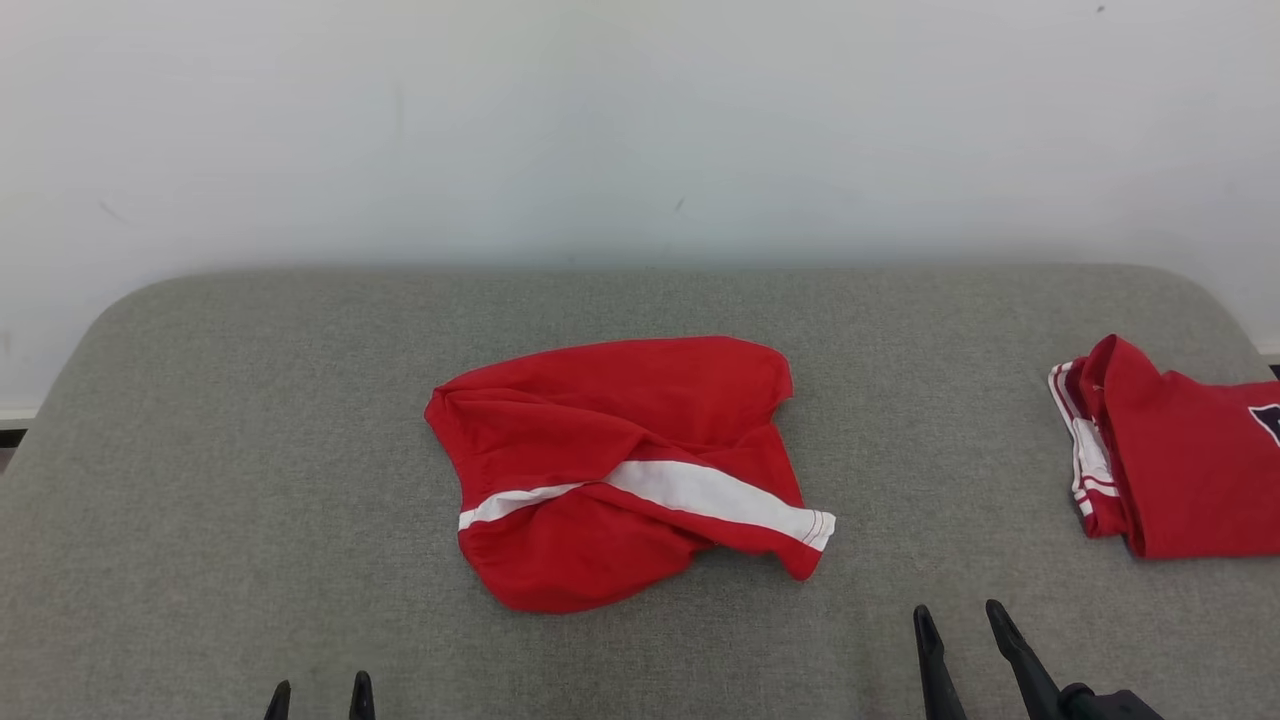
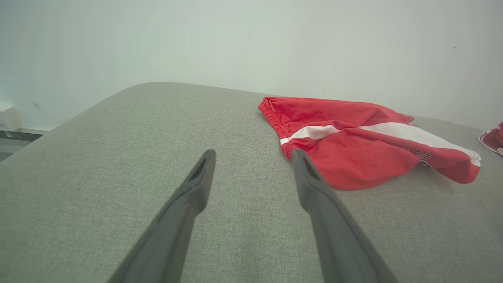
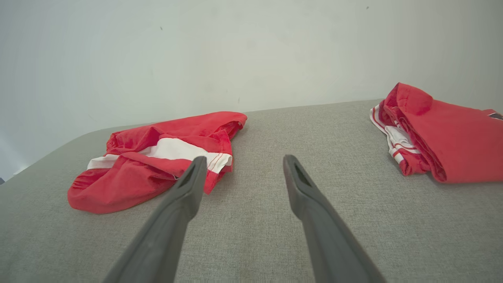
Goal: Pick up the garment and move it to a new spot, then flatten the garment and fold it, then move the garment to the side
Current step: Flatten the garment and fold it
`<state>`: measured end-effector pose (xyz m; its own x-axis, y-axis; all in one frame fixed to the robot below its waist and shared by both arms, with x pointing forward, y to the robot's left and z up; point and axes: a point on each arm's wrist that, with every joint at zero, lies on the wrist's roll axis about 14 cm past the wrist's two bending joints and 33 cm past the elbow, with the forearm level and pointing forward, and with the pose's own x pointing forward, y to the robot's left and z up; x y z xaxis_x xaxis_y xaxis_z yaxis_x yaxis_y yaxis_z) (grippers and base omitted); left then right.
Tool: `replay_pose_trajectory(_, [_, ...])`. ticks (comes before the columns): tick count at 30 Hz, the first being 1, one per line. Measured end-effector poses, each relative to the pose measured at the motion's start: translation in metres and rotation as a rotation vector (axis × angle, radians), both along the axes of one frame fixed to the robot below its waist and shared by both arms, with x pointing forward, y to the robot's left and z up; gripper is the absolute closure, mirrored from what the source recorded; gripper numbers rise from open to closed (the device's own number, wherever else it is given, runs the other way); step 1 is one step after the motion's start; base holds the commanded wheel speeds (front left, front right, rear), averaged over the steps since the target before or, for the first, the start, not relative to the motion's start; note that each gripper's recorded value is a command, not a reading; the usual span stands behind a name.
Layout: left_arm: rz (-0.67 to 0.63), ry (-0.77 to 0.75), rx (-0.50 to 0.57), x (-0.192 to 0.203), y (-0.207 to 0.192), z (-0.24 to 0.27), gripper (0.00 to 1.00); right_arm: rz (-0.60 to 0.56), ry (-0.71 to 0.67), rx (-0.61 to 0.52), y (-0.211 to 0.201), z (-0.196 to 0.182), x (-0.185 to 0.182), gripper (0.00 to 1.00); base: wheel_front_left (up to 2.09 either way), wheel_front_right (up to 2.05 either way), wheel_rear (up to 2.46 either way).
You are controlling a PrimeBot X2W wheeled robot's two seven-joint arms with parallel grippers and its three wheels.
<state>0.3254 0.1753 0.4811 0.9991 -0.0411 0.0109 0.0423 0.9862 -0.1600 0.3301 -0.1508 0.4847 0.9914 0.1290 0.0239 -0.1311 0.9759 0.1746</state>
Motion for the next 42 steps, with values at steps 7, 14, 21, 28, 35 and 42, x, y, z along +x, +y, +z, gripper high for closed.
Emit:
replay_pose_trajectory(7, [0.009,0.010,0.009,-0.001,0.005,-0.003,0.00,-0.002,0.010,0.004,0.000,-0.003,-0.001,0.00,0.00,0.00,0.00])
replay_pose_trajectory(14, [-0.002,0.021,0.006,0.001,0.002,-0.007,0.00,-0.004,0.015,0.008,-0.001,-0.004,0.001,0.00,0.00,0.00,0.00])
replay_pose_trajectory(21, [-0.004,0.039,0.005,0.002,0.001,-0.012,0.00,-0.001,0.019,0.015,0.001,-0.006,0.002,0.00,0.00,0.00,0.00])
replay_pose_trajectory(28, [-0.020,0.040,-0.007,0.005,-0.005,-0.012,0.00,0.004,0.005,0.015,0.002,-0.001,0.006,0.00,0.00,0.00,0.00])
replay_pose_trajectory(35, [-0.057,0.056,-0.046,0.024,-0.019,-0.017,0.00,0.025,-0.002,0.013,0.009,0.001,0.012,0.00,0.00,0.00,0.00])
replay_pose_trajectory(42, [-0.129,0.227,-0.069,0.082,-0.039,-0.029,0.00,0.112,-0.053,0.004,0.036,0.019,0.036,0.00,0.00,0.00,0.00])
